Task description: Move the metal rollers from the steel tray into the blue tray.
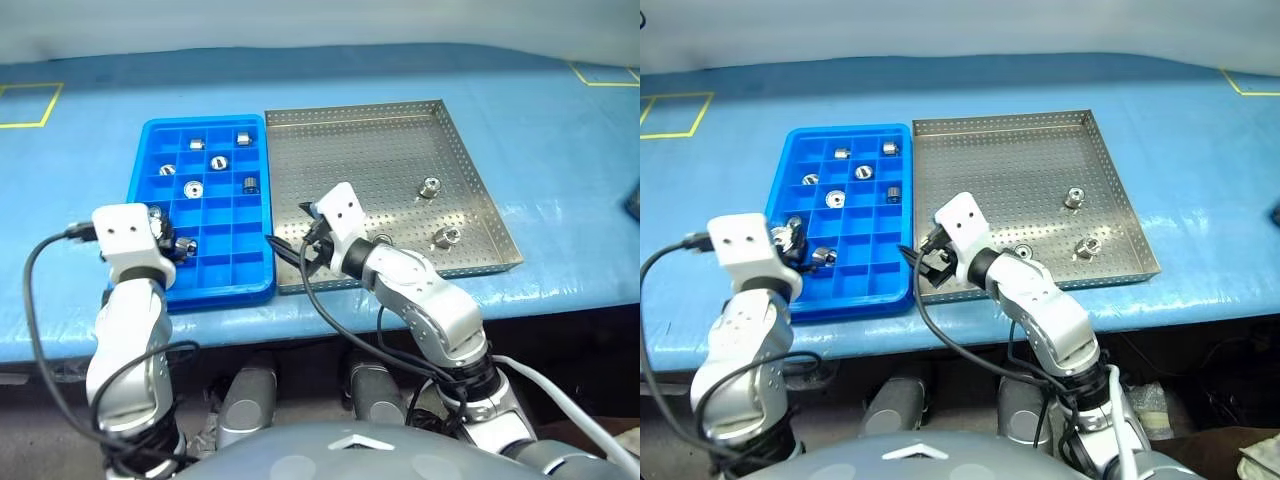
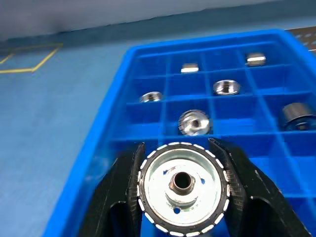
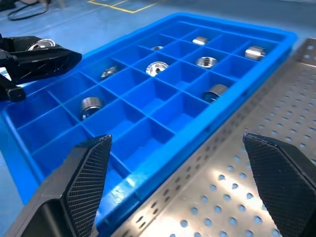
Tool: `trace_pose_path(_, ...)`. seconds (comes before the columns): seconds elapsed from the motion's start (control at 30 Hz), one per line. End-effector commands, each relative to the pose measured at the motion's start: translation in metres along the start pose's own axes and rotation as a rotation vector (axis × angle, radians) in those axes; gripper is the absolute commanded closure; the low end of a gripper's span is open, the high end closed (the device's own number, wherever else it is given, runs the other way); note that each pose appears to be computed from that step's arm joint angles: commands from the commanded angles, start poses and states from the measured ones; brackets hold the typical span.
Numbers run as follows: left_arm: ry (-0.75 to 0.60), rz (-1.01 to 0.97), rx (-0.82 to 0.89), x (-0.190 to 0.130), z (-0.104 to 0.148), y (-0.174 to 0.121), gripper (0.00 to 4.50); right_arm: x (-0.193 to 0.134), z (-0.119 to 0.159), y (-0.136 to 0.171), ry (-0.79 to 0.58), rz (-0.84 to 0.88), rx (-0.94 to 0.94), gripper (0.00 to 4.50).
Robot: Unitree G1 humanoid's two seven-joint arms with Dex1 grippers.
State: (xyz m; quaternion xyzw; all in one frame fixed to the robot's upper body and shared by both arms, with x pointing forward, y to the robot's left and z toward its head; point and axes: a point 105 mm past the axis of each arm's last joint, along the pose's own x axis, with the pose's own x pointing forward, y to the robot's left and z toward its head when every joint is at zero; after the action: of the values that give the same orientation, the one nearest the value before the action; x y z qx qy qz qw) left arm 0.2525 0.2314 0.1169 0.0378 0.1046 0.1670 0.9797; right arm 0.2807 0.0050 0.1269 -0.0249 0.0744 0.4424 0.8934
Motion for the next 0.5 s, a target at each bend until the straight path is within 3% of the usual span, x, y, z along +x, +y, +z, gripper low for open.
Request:
trace_pose_path(0.03, -0.011, 0.047, 0.000, -0.013, 0.006, 0.007, 2.77, 0.001, 0.011, 0.005, -0.048, 0.040, -0.016, 0.00)
trace_pose_path(0.23, 0.124, 0.143, -0.034, -0.025, -0.026, 0.017, 2.77, -0.002, 0.006, 0.005, -0.029, 0.034, -0.006, 0.00)
trace_pose_path(0.4, 0.088, 0.212, -0.014, -0.022, -0.017, 0.027, 1.13, -0.010, -0.003, -0.002, 0.005, -0.010, -0.005, 0.00)
trace_pose_path(0.5, 0.022, 0.145, -0.039, -0.017, -0.002, 0.015, 0.11, -0.018, -0.009, -0.020, 0.036, -0.138, -0.008, 0.00)
